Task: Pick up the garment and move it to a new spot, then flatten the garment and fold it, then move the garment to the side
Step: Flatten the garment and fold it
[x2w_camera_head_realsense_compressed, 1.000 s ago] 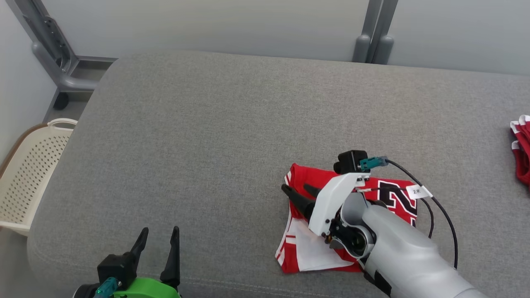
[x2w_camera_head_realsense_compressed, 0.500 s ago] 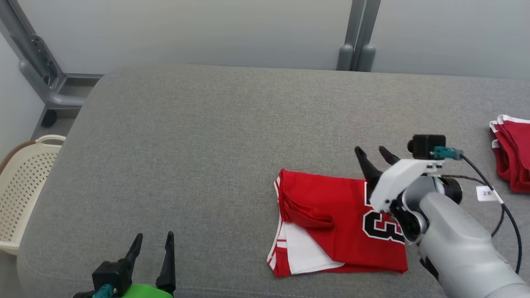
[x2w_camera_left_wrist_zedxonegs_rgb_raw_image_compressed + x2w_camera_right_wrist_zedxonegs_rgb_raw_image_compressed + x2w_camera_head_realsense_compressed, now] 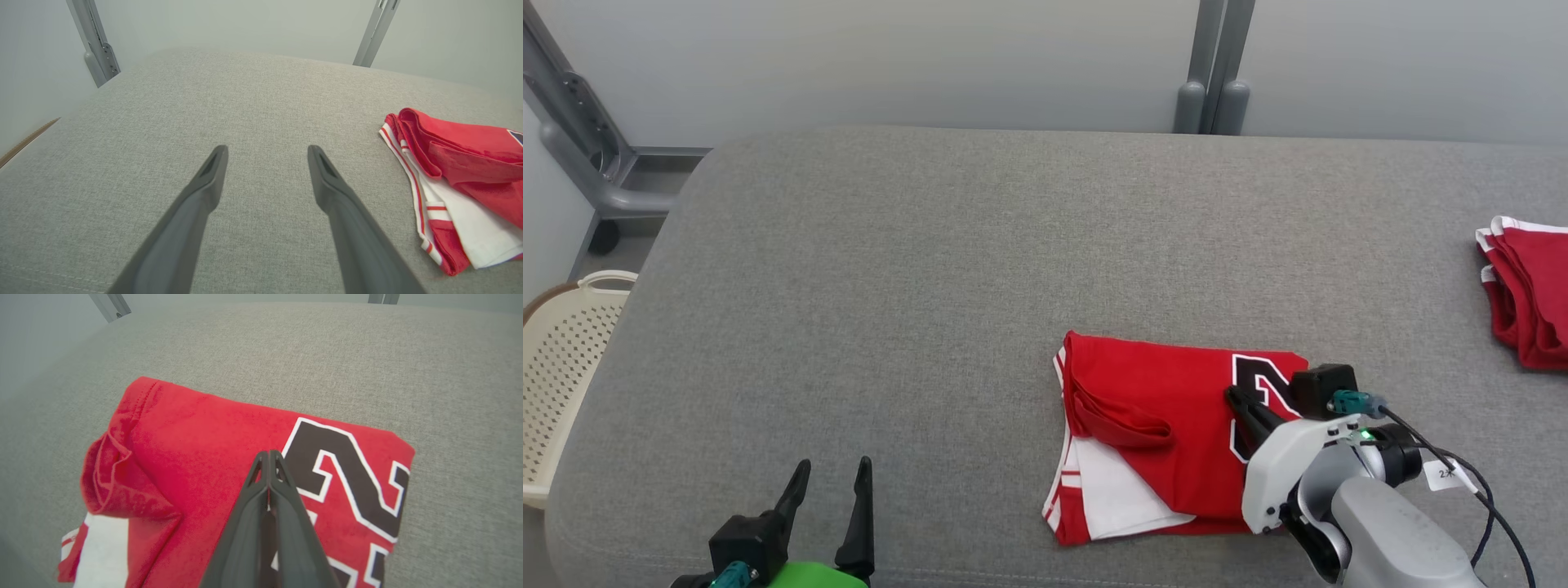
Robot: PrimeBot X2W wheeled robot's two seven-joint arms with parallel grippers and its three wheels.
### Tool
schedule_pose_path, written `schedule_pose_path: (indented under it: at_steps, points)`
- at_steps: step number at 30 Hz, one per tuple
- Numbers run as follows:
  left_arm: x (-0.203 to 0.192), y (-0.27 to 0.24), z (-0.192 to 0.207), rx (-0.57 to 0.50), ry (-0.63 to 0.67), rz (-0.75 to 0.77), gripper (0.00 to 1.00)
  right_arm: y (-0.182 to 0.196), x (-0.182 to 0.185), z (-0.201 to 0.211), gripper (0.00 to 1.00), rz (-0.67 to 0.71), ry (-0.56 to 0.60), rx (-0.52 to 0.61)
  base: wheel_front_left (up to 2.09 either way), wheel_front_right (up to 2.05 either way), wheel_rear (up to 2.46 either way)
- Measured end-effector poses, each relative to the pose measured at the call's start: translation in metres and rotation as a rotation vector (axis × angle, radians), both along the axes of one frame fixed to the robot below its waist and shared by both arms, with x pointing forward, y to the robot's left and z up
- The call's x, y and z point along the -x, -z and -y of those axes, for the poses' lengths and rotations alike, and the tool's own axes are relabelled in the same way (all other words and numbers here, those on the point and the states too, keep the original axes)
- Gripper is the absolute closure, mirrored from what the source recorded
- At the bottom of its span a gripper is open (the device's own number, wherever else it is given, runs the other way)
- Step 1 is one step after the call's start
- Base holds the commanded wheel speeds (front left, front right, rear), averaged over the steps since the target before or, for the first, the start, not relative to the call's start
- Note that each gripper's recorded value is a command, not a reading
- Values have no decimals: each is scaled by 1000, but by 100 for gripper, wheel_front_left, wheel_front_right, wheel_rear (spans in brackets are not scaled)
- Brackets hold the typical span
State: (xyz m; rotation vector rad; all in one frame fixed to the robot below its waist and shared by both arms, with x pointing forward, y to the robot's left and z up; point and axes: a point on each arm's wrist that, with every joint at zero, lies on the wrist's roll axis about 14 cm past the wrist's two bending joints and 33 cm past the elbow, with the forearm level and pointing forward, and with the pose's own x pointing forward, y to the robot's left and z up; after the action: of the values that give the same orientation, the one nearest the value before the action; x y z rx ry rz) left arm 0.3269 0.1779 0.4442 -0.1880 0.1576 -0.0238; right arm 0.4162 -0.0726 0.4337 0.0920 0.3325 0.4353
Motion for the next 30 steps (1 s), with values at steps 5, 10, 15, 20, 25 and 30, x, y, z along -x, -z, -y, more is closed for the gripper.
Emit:
schedule_pose_path:
  at_steps: [5, 10, 15, 20, 25, 30]
  points:
    - [2, 3, -2, 0, -6, -8, 0, 12, 13, -16, 100, -12, -79, 80, 0, 0, 0]
    - [5, 4, -5, 0, -16, -12, 0, 20, 28, -38, 100, -39, -140, 103, 0, 0, 0]
    - [5, 5, -8, -2, -23, -15, 0, 20, 39, -62, 100, -48, -204, 100, 0, 0, 0]
    - [5, 5, -9, -2, -26, -16, 0, 22, 54, -88, 100, -67, -291, 107, 0, 0, 0]
    - [5, 4, -12, -3, -36, -12, 0, 28, 85, -122, 100, -104, -420, 100, 0, 0, 0]
    - [5, 3, -13, -4, -40, -9, 0, 5, 84, -140, 100, -59, -451, 25, 0, 0, 0]
